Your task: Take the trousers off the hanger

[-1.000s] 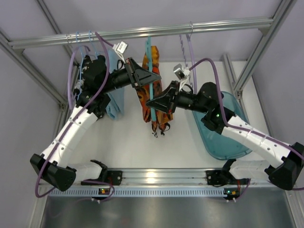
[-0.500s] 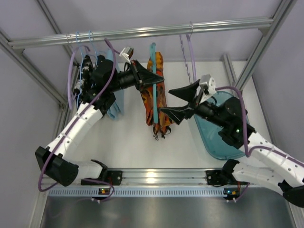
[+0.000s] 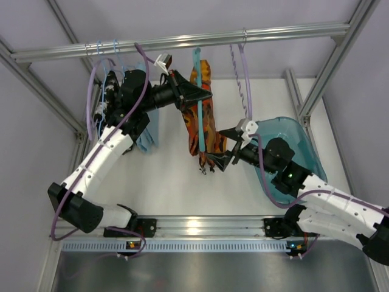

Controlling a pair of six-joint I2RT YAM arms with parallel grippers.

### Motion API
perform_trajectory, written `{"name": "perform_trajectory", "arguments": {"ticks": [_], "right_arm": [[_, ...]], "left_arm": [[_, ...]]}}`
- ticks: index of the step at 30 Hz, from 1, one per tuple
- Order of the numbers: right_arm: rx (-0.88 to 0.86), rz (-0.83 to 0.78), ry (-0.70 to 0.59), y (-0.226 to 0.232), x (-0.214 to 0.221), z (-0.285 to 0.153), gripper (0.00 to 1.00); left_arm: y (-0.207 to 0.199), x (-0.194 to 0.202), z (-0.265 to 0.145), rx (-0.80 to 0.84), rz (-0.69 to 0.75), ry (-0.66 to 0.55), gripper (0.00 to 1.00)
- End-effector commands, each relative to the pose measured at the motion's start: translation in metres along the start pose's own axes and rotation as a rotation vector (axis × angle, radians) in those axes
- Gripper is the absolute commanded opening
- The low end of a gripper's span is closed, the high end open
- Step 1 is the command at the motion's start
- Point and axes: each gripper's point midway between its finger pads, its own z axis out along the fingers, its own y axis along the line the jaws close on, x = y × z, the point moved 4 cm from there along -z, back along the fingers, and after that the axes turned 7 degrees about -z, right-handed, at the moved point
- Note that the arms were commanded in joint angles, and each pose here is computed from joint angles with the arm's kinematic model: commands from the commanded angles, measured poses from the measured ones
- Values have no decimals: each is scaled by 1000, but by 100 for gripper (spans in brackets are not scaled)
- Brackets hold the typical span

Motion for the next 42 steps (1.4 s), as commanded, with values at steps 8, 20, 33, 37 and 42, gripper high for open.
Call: {"name": "perform_trajectory", "arguments": {"ticks": [8,20,33,37,42], "right_arm": [[150,-70,-94,-24,-11,39,99],[324,-81,-105,-59,-20,49,67],[340,-61,-118,-69,-31,54,0],[330,-50,-114,-68,-36,50,0],[323,-43,-130,-68,-48,42,0]], "left_arm": [[-75,1,-12,226,221,-30,0],[-76,1,-15,217,224,-35,0],[-73,4,-17,207,219,-34,0],[-70,4,-19,197,218,-39,0],[-64,2,-19,183,207,-47,0]]}}
